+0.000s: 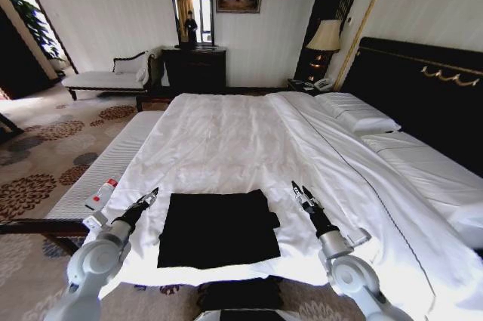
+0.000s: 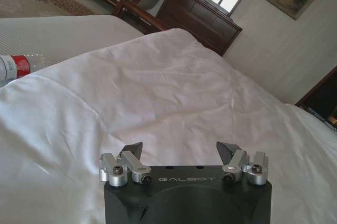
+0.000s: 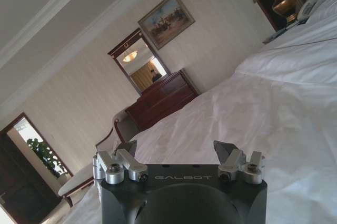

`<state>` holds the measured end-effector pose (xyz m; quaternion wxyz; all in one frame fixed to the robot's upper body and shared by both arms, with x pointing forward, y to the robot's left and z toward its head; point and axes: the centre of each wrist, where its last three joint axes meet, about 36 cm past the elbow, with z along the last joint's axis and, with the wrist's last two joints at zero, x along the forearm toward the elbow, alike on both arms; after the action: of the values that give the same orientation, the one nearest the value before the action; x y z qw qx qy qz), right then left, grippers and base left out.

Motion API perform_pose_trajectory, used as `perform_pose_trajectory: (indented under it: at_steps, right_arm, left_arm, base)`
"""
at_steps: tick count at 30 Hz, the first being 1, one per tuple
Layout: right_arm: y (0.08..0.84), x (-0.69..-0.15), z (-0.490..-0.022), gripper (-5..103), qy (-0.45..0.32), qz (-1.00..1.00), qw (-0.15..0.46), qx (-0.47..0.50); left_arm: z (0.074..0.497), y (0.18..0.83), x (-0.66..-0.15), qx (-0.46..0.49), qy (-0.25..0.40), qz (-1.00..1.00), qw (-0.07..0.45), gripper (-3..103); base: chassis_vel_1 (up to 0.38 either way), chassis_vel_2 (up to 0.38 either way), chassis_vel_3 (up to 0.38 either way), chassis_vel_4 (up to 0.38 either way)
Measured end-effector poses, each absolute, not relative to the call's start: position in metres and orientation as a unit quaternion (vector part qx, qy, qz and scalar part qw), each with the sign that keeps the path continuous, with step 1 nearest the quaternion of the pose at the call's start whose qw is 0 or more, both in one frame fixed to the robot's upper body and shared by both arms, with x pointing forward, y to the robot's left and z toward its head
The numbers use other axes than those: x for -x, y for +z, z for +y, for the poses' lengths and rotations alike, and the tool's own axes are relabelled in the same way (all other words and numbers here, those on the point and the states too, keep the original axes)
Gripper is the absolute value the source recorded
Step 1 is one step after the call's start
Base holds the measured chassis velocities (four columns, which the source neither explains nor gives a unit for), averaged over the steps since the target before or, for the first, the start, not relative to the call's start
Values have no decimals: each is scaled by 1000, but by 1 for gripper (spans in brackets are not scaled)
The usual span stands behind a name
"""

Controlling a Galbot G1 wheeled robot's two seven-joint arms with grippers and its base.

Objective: Fold the clothes on the bed.

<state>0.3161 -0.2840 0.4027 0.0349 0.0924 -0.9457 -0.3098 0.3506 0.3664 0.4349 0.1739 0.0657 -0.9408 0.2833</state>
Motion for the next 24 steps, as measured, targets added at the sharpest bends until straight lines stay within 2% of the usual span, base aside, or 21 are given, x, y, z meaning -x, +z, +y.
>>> perform_pose_trajectory:
  at_steps: [2, 4, 5, 6, 15, 24]
  right_arm:
    - [399, -317, -283, 83, -308, -946, 41, -93]
    - [391, -317, -282, 93, -305, -947, 49, -88]
    - [389, -317, -282, 93, -305, -947, 52, -86]
    - [382, -317, -284, 99, -302, -948, 57, -79]
    - [361, -326, -289, 100, -298, -950, 70, -55]
    - [351, -329, -292, 100, -296, -951, 79, -43]
  left_arm:
    - [368, 430, -359, -63, 290, -939, 174, 84]
    - [368, 420, -378, -52, 305, -934, 178, 94]
    - [367, 416, -382, -49, 308, -933, 180, 94]
    - [364, 404, -394, -42, 318, -929, 185, 99]
    - [331, 355, -440, -19, 348, -914, 209, 100]
    - [313, 334, -453, -18, 347, -911, 220, 100]
  base:
    - [17, 14, 14, 57]
    - [9, -6, 18, 28]
    - [0, 0, 0, 0]
    - [0, 0, 0, 0]
    - [0, 0, 0, 0]
    - [0, 0, 0, 0]
